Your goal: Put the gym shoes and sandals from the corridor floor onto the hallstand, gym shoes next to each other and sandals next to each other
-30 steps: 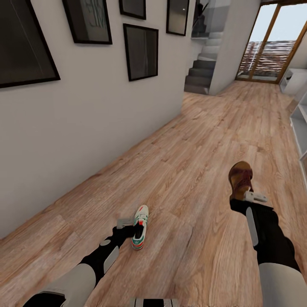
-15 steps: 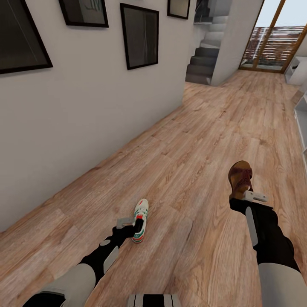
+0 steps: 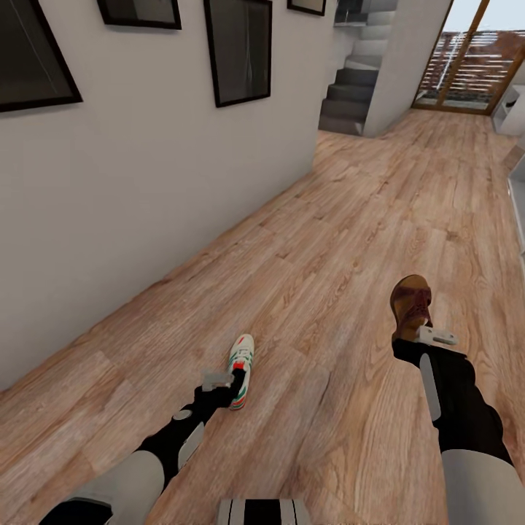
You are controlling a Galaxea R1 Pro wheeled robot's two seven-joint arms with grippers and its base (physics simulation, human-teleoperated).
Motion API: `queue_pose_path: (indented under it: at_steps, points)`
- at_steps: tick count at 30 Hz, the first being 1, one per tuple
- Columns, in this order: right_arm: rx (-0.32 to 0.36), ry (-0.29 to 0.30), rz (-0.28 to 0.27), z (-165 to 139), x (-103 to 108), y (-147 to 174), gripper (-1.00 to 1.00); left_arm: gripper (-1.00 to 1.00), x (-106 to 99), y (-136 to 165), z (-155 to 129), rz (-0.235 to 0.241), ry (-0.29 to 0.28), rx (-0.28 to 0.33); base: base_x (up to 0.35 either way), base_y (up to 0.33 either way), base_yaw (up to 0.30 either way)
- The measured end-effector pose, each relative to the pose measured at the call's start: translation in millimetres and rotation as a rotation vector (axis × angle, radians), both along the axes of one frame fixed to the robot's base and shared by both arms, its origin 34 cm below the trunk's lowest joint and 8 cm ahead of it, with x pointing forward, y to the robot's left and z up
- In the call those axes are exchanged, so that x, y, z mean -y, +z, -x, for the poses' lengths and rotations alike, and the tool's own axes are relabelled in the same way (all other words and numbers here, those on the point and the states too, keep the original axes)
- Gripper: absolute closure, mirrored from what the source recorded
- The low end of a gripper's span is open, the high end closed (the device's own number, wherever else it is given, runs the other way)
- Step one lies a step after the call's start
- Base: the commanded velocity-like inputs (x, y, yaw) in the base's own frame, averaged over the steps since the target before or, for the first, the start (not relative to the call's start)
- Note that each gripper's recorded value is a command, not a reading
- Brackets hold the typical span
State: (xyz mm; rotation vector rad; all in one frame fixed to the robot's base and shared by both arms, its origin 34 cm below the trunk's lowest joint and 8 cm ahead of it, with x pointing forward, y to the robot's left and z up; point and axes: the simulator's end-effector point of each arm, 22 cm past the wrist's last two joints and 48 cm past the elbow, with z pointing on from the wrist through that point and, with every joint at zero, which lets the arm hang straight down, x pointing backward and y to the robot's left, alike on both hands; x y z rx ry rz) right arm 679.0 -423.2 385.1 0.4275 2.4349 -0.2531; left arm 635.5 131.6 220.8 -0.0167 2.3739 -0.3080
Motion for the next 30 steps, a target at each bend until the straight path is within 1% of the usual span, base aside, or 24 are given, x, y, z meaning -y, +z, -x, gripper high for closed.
queue_pose_path:
  at_steps: [1,3,6,12,30]
  points:
    - [-0.001,0.0,0.0,0,0,0,1.0,-1.0,1,0,0,-0.006,-0.01,0.001,0.0,0.0,0.0]
    - [-0.001,0.0,0.0,0,0,-1,1.0,-1.0,1,-1,1,-0.047,-0.042,0.007,0.0,0.0,0.0]
    - [-0.001,0.0,0.0,0,0,-1,1.0,-1.0,0,-2,1,-0.058,-0.045,0.008,0.0,0.0,0.0]
    - [-0.023,0.0,0.0,3,0,-14,1.0,-1.0,1,-11,3,-0.058,-0.046,-0.001,0.0,0.0,0.0]
    - [-0.125,0.0,0.0,19,0,-76,1.0,-1.0,2,-66,34,-0.055,-0.049,-0.099,0.0,0.0,0.0]
